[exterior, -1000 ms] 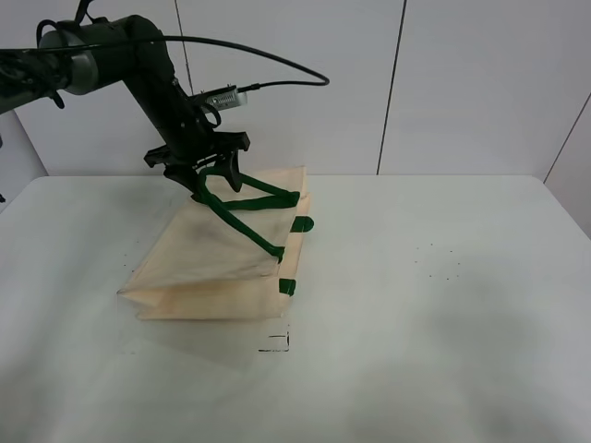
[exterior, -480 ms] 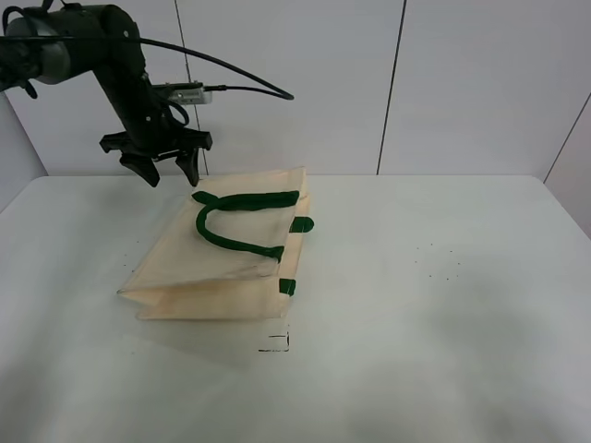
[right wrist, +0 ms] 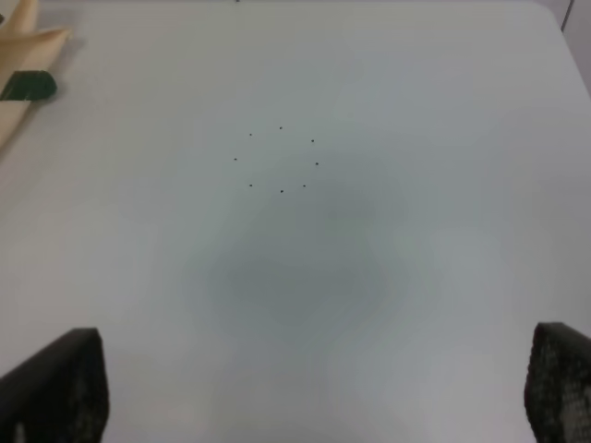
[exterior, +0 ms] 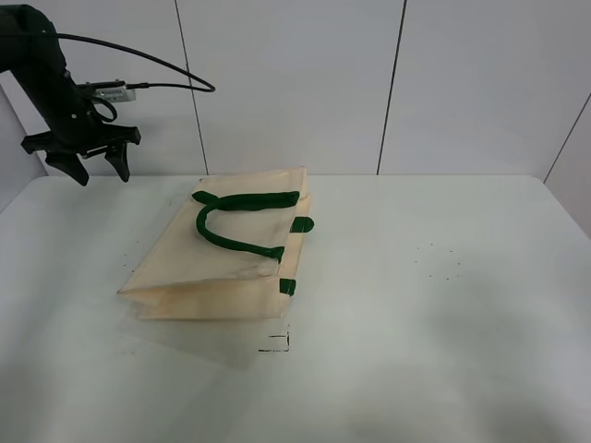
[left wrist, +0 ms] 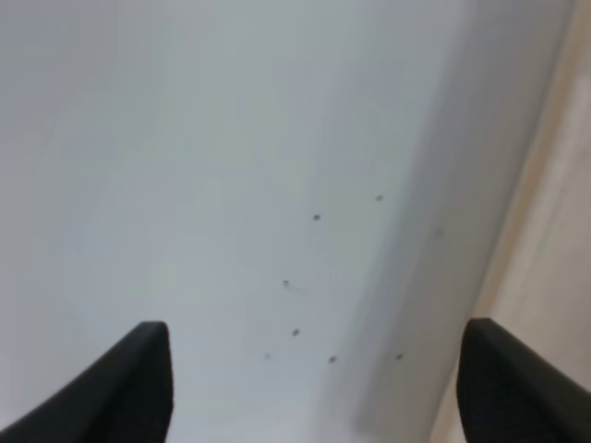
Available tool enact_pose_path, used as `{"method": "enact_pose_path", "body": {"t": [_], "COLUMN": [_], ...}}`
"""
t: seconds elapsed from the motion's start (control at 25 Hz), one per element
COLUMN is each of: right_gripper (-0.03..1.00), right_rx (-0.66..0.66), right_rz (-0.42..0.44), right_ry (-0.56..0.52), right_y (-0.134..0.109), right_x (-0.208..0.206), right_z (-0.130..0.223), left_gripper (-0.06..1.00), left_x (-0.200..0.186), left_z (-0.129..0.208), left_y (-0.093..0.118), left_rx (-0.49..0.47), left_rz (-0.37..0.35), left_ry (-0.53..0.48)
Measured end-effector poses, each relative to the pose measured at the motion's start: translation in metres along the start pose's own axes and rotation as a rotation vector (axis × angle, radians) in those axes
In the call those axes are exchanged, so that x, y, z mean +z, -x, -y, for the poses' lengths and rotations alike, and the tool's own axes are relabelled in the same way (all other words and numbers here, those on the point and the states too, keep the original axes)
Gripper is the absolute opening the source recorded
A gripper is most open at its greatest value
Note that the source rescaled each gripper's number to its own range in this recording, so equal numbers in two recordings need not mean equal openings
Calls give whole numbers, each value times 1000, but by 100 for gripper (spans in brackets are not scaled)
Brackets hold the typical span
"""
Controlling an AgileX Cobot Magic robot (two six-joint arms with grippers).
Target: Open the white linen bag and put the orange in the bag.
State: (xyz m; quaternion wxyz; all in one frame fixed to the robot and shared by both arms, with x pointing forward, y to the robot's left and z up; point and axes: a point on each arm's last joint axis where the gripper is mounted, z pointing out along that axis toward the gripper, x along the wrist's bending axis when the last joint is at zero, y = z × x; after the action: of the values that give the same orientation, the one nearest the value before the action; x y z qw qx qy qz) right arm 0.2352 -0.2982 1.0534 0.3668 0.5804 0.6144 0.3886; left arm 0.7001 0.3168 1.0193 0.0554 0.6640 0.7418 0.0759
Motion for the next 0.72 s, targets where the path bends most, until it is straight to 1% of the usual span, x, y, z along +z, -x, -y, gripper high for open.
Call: {"method": "enact_pose_path", "body": {"t": [0.16,0.24,0.36,0.44,0.56,0.72], "right_gripper": [100,100,100,100,100,100], "right_rx": [0,0,0,0,0,0], "right_rz": [0,0,0,0,0,0], "right_ry": [0,0,0,0,0,0], "right_y": [0,0,0,0,0,0], "right_x": [0,0,0,0,0,0], "right_z": [0,0,0,0,0,0], "left_gripper": [86,86,86,86,86,86], "left_x": [-10,-20,-34,-42,-59,-83], "left_z": [15,28,58,85,133,206], "left_y": [-4,-5,-8,-11,-15,-22], "left_rx": [7,8,9,7,3,5], "left_rz": [-25,-26,-29,-32,-34,-40], "left_ry": [-21,-32,-65,-100,-127,-116]}}
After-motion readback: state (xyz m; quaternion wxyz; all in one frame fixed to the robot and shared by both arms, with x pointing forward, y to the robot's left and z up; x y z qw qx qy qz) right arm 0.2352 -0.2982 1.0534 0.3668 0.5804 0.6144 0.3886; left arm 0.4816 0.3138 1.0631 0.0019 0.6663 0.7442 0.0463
